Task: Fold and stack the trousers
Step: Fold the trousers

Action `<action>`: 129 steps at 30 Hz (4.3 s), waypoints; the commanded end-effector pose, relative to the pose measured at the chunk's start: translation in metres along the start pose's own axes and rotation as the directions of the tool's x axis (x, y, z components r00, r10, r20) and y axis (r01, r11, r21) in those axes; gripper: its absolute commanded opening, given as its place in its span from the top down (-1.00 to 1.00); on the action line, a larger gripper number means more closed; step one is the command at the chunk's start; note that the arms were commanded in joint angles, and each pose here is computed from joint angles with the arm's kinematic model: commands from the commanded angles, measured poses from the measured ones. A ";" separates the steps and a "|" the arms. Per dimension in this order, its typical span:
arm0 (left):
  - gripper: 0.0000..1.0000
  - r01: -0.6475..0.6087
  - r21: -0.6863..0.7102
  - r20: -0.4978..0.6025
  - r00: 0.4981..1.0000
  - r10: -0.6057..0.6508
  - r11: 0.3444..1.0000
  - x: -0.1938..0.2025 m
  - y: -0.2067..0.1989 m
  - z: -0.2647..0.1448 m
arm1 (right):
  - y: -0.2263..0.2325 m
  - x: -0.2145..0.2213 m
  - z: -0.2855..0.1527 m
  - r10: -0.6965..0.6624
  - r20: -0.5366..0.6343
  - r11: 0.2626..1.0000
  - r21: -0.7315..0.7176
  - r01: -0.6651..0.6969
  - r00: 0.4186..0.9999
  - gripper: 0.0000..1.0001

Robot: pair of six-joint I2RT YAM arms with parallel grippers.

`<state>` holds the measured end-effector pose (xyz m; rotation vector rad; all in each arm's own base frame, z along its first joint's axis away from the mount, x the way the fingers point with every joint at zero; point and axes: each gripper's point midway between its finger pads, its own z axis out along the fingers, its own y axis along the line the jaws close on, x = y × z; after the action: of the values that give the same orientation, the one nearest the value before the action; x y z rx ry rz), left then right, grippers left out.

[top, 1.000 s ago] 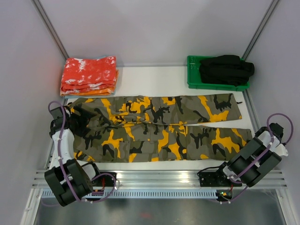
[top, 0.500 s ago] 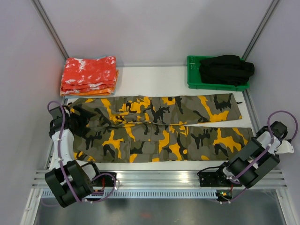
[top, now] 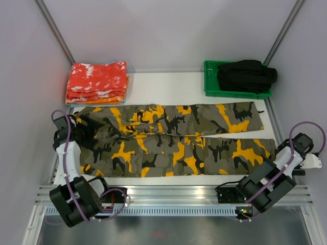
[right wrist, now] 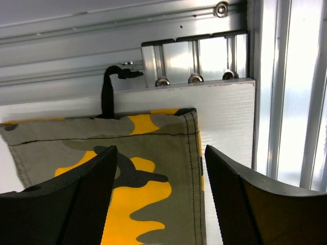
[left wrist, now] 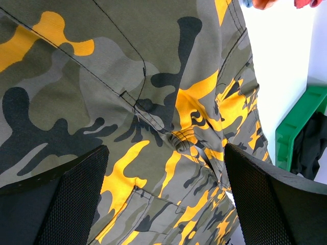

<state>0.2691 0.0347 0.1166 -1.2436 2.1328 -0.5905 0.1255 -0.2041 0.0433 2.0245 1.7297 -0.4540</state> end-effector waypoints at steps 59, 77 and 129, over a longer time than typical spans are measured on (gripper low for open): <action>-0.99 0.639 -0.588 0.621 0.749 -0.229 0.496 -0.016 0.159 -0.080 | 0.031 0.064 0.039 -0.013 -0.273 0.990 -0.138 -0.026 0.962 1.00; -0.81 0.508 -0.470 0.490 0.831 -0.265 0.722 -0.030 0.174 -0.023 | 0.032 0.054 0.024 -0.034 -0.235 0.989 -0.148 -0.001 0.971 0.99; 0.95 0.310 -0.182 0.593 0.792 -0.148 0.933 -0.164 0.009 -0.112 | 0.200 -0.032 -0.100 -0.111 -0.080 0.783 -0.621 0.037 0.991 0.99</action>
<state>0.2258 0.1732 0.1894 -1.7400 1.7006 0.0294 0.2895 -0.1813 0.1335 1.6059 1.8296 0.2320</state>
